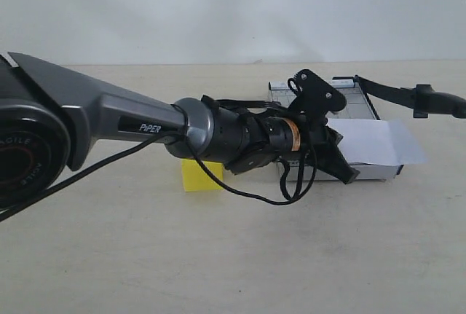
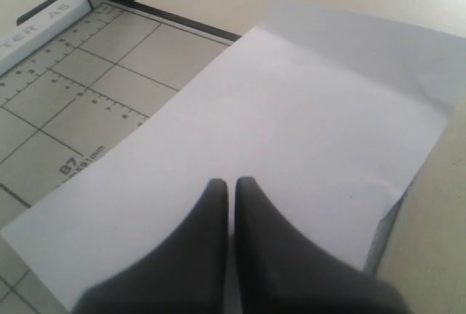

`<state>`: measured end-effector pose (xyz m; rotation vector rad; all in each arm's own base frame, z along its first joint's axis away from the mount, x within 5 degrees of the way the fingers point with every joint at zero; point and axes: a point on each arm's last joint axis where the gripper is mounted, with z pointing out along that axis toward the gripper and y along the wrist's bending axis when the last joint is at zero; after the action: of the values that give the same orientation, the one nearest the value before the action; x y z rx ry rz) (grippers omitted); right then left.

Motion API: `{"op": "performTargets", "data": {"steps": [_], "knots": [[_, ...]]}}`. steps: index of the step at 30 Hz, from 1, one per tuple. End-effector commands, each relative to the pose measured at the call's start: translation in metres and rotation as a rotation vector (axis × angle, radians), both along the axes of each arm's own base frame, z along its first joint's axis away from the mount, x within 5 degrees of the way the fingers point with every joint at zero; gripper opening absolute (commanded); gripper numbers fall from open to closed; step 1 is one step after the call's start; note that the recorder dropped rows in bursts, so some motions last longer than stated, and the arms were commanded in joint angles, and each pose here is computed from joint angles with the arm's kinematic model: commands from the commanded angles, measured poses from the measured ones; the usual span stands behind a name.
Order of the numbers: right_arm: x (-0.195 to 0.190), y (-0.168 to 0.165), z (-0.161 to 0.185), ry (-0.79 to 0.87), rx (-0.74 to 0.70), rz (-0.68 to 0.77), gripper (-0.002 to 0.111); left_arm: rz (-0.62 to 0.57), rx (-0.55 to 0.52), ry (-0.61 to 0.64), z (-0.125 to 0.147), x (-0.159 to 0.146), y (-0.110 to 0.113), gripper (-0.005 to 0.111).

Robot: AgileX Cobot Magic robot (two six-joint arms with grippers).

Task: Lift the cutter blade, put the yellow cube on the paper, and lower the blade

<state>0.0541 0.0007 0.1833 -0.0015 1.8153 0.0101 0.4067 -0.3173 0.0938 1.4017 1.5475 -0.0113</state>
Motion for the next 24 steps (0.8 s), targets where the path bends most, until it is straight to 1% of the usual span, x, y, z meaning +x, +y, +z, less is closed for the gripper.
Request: {"op": "performTargets", "data": {"steps": [1,6,13,15,18,19,21,22,24], "knots": [[0.000,0.000,0.001,-0.009,-0.010,-0.001,0.000,0.002,-0.015,0.009,-0.001,-0.001,-0.006,0.004],[0.000,0.000,0.001,-0.009,-0.010,-0.001,0.000,0.001,-0.030,-0.010,0.005,0.002,-0.010,0.004],[0.000,0.000,0.001,-0.009,-0.010,-0.001,0.000,0.012,-0.016,0.001,0.009,0.002,-0.009,0.004],[0.000,0.000,0.001,-0.009,-0.010,-0.001,0.000,0.021,-0.006,0.001,0.018,0.002,-0.008,0.004],[0.000,0.000,0.001,-0.009,-0.010,-0.001,0.000,0.048,0.010,-0.008,0.051,0.001,-0.003,0.004],[0.000,0.000,0.001,-0.009,-0.010,-0.001,0.000,0.057,0.015,-0.009,0.058,0.001,-0.001,0.004],[0.000,0.000,0.001,-0.009,-0.010,-0.001,0.000,0.058,0.060,-0.014,0.064,0.001,0.003,0.004],[0.000,0.000,0.001,-0.009,-0.010,-0.001,0.000,0.054,0.097,-0.014,0.063,0.001,0.005,0.004],[0.000,0.000,0.001,-0.009,-0.010,-0.001,0.000,0.065,0.125,0.005,0.056,0.003,0.009,0.004]]}}
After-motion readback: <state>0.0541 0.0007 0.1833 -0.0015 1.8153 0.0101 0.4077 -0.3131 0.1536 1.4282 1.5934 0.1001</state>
